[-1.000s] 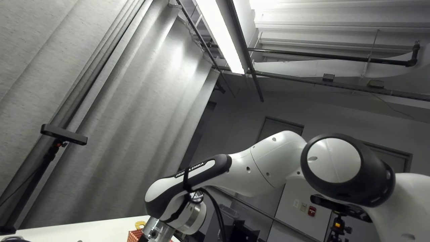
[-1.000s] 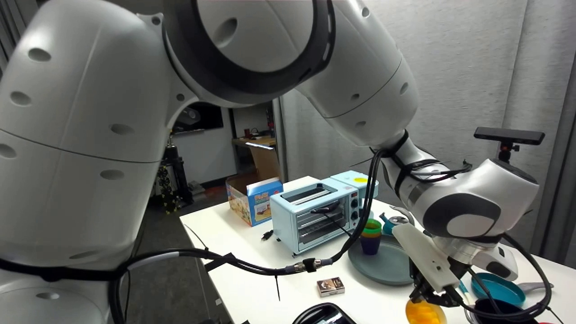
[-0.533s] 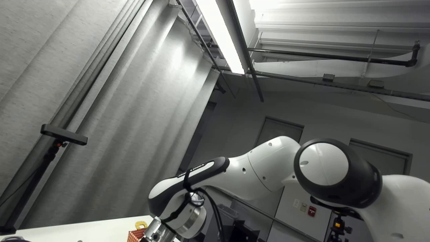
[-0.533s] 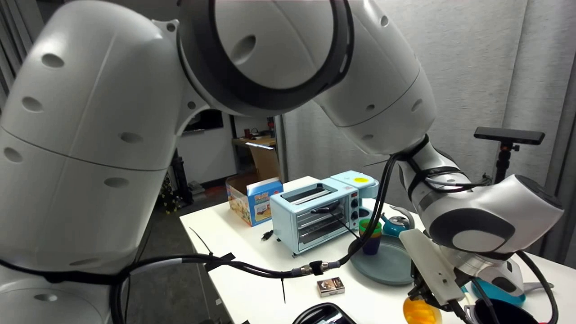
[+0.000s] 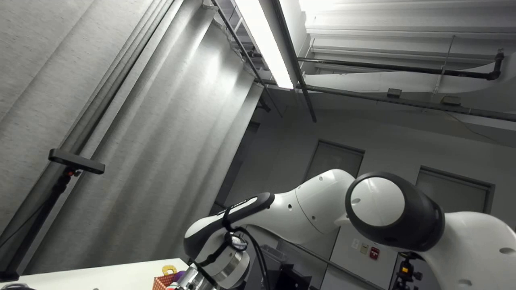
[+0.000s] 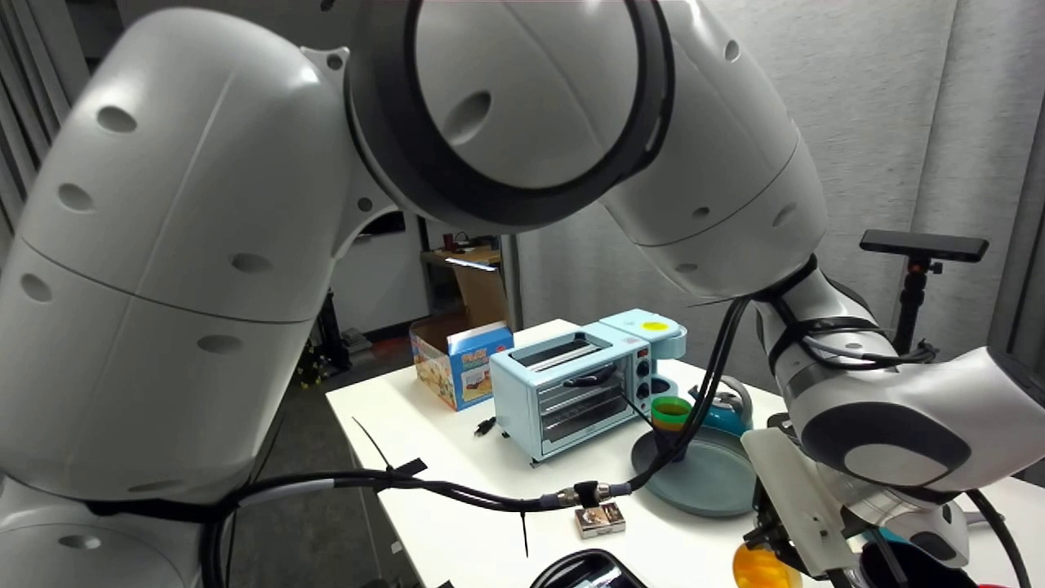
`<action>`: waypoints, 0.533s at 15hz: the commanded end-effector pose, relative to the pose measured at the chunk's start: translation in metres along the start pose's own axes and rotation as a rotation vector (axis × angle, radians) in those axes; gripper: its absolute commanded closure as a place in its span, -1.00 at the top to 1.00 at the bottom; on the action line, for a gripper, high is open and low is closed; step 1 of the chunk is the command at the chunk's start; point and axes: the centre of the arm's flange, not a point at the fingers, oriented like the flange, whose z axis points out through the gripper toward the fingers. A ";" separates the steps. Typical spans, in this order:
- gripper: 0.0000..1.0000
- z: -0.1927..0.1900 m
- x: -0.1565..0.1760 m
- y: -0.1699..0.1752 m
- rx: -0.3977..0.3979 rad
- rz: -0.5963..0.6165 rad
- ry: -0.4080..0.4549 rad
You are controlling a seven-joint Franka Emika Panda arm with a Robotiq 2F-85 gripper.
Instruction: Pour the content from the cup
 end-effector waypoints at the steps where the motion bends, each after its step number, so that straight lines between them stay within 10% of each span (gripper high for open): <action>1: -0.98 -0.005 0.008 0.009 0.080 -0.001 -0.017; 8: -0.98 -0.009 0.009 0.028 0.202 -0.003 -0.054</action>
